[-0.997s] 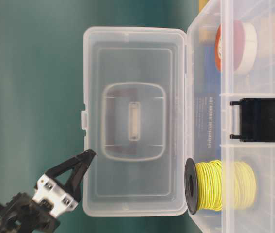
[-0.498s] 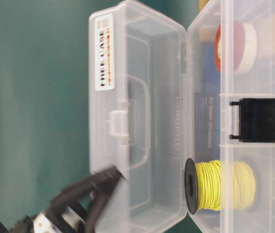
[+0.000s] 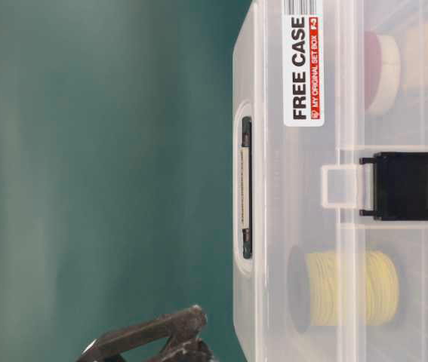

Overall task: Close the tool box with the left arm.
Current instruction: 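Withdraw the left gripper from the closed lid toward the left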

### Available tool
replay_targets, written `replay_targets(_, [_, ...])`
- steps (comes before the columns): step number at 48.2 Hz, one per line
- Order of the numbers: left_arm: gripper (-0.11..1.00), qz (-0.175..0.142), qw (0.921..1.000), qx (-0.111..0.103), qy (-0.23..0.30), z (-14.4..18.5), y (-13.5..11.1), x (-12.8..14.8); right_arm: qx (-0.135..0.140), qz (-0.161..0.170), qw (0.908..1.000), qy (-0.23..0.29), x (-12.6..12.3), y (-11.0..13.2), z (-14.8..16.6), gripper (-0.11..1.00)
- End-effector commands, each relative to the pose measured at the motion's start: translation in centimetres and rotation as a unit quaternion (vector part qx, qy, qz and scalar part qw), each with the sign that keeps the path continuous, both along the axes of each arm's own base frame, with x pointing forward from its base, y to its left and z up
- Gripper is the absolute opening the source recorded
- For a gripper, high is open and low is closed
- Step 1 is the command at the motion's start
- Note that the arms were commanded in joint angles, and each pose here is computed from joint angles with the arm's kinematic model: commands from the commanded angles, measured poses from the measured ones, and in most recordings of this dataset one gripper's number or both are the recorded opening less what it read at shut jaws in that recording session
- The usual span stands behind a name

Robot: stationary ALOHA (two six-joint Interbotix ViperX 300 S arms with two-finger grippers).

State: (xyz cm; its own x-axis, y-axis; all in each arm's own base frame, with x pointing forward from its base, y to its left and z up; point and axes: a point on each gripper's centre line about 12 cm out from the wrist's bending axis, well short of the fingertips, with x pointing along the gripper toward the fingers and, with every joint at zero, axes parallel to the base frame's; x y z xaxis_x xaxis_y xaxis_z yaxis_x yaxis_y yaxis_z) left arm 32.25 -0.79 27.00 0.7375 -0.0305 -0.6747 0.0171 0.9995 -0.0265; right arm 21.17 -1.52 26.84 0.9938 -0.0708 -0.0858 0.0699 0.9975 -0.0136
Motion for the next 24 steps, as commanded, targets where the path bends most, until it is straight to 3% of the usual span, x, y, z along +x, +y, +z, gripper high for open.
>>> replay_targets(1, [0.89,-0.003,0.9997,0.002,-0.023,1.3,-0.1,-0.3,-0.001,-0.001,1.0,-0.008,0.2,-0.1,0.6,0.0])
replay_targets(13, [0.89,-0.003,0.9963,0.002,-0.086,3.8,0.0,-3.9,0.001,-0.001,1.0,-0.008,0.1,0.0,0.7,0.0])
replay_targets(24, [0.89,0.0,0.9845,0.001,-0.176,5.3,0.2,-9.0,0.002,-0.001,1.0,-0.009,0.1,0.0,0.8,0.0])
